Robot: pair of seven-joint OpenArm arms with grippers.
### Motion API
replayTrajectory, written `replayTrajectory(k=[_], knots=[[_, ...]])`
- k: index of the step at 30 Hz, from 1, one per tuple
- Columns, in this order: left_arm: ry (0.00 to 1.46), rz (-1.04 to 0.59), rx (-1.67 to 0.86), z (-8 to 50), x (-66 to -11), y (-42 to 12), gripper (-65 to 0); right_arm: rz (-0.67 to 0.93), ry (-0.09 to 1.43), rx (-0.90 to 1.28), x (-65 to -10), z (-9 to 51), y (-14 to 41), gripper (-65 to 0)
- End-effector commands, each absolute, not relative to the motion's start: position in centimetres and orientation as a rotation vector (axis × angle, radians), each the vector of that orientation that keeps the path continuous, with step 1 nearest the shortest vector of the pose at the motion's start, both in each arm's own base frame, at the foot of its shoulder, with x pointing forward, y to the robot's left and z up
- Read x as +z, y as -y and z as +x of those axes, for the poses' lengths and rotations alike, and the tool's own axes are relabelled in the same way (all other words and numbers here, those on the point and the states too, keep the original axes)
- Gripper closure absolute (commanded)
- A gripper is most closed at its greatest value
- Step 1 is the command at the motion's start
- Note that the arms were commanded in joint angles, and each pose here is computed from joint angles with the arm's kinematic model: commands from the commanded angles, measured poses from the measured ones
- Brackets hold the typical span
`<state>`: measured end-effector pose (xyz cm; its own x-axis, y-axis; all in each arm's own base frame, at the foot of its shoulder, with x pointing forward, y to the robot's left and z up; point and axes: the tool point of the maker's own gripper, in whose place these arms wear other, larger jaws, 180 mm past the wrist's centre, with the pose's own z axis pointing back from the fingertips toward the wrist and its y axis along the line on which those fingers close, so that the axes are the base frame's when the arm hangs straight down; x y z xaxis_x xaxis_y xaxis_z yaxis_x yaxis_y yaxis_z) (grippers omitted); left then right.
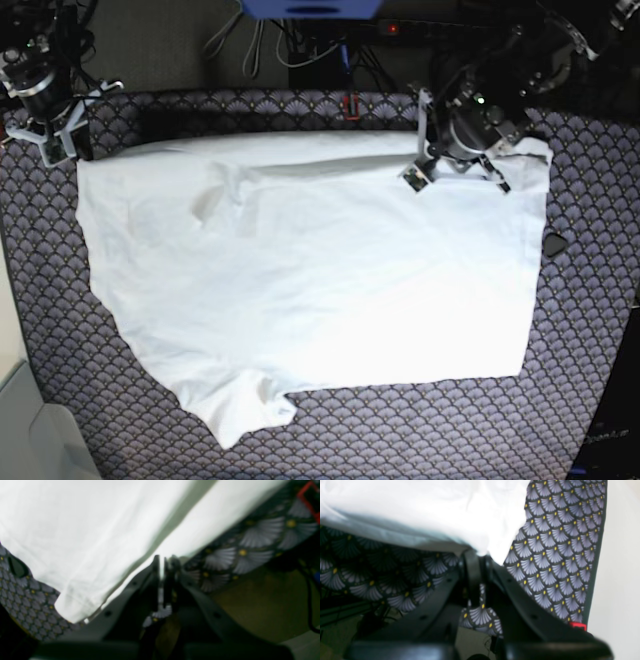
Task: Fold the T-shirt properly
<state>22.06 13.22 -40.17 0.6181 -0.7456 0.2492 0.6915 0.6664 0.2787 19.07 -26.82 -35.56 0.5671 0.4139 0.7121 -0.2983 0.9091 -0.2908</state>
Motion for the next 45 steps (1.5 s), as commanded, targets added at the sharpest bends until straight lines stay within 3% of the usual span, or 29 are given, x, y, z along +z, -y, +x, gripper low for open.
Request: replayTrajectory(k=[1, 19, 32, 37, 45], knots=[[0.387, 0.187, -0.829, 23.0, -39.5, -13.6, -0.9, -0.159, 0.912, 0.422, -34.5, 19.6, 27.1, 0.0], [0.329, 0.274, -0.848, 25.0, -41.6, -15.3, -0.9, -0.159, 0.912, 0.422, -34.5, 19.6, 27.1, 0.0], [0.7, 0.664, -0.59, 31.5, -34.2, -19.1, -0.9, -0.159, 0.911, 0.422, -34.5, 19.6, 27.2, 0.0], [0.695, 0.679, -0.61, 30.1, -34.4, -19.0, -0.9, -0.161, 0.91, 0.425, -34.5, 19.6, 27.2, 0.0], [0.551, 0.651, -0.928, 26.3, -35.4, -17.9, -0.9, -0.159, 0.912, 0.425, -34.5, 19.7, 27.1, 0.0]])
